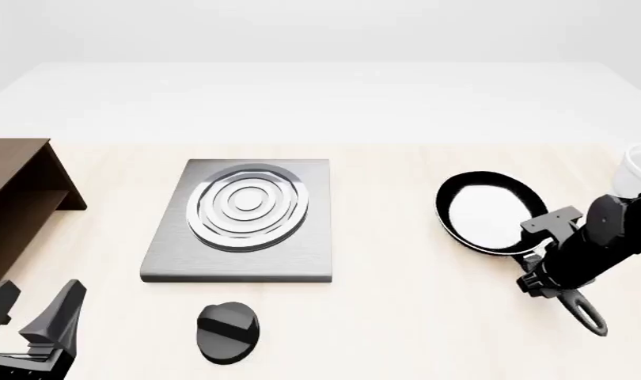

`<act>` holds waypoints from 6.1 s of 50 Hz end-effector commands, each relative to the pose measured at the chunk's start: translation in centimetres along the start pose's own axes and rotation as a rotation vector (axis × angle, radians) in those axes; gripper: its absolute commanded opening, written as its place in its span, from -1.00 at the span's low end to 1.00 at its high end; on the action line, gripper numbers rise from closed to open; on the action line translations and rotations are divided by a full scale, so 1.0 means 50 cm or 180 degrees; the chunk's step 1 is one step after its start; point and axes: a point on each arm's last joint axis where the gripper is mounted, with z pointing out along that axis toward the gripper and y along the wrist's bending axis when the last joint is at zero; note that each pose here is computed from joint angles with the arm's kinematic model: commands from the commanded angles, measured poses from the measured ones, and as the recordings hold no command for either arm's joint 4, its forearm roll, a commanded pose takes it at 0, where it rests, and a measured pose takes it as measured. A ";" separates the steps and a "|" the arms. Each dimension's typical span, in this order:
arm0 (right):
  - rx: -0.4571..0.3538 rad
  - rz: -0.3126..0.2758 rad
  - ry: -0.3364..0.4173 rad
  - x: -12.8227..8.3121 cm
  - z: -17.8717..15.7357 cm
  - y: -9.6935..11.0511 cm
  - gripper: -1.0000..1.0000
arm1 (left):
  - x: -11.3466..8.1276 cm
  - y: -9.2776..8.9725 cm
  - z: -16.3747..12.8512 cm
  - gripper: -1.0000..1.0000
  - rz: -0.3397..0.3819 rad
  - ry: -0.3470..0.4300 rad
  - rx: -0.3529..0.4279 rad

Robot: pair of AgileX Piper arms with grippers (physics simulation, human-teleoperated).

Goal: Turn on the stove and put the frying pan on it.

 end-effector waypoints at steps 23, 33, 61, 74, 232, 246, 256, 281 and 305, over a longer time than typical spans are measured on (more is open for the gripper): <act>0.0066 -0.0078 -0.0334 -0.054 -0.212 0.021 -1.00 | 0.000 0.000 0.001 1.00 -0.0003 0.0007 0.0007; 0.0034 -0.0265 -0.0403 -0.074 -0.276 0.046 -1.00 | 0.000 0.000 0.000 1.00 -0.0005 0.0002 0.0011; -0.0260 -0.0955 -0.0487 -0.165 -0.280 0.202 -1.00 | 0.000 0.000 -0.002 1.00 0.0000 -0.0014 0.0010; -0.0351 -0.1205 -0.0511 -0.211 -0.278 0.262 -1.00 | 0.000 0.000 -0.002 1.00 0.0008 -0.0017 0.0009; -0.0699 -0.2021 -0.0376 -0.349 -0.186 0.599 1.00 | 0.000 0.001 -0.004 1.00 -0.0055 -0.0032 -0.0018; -0.0693 -0.2157 -0.0542 -0.325 -0.260 0.571 1.00 | 0.000 0.001 -0.004 1.00 -0.0040 -0.0037 -0.0020; -0.0677 -0.2229 -0.0651 -0.290 -0.301 0.541 1.00 | -0.001 0.001 -0.005 1.00 -0.0018 -0.0046 -0.0018; -0.0821 -0.2082 -0.1224 -0.145 -0.400 0.518 1.00 | -0.001 0.001 -0.006 1.00 0.0014 -0.0055 -0.0017; -0.1093 -0.0950 -0.2480 0.013 -0.399 0.412 1.00 | -0.001 0.001 -0.006 1.00 0.0027 -0.0061 -0.0018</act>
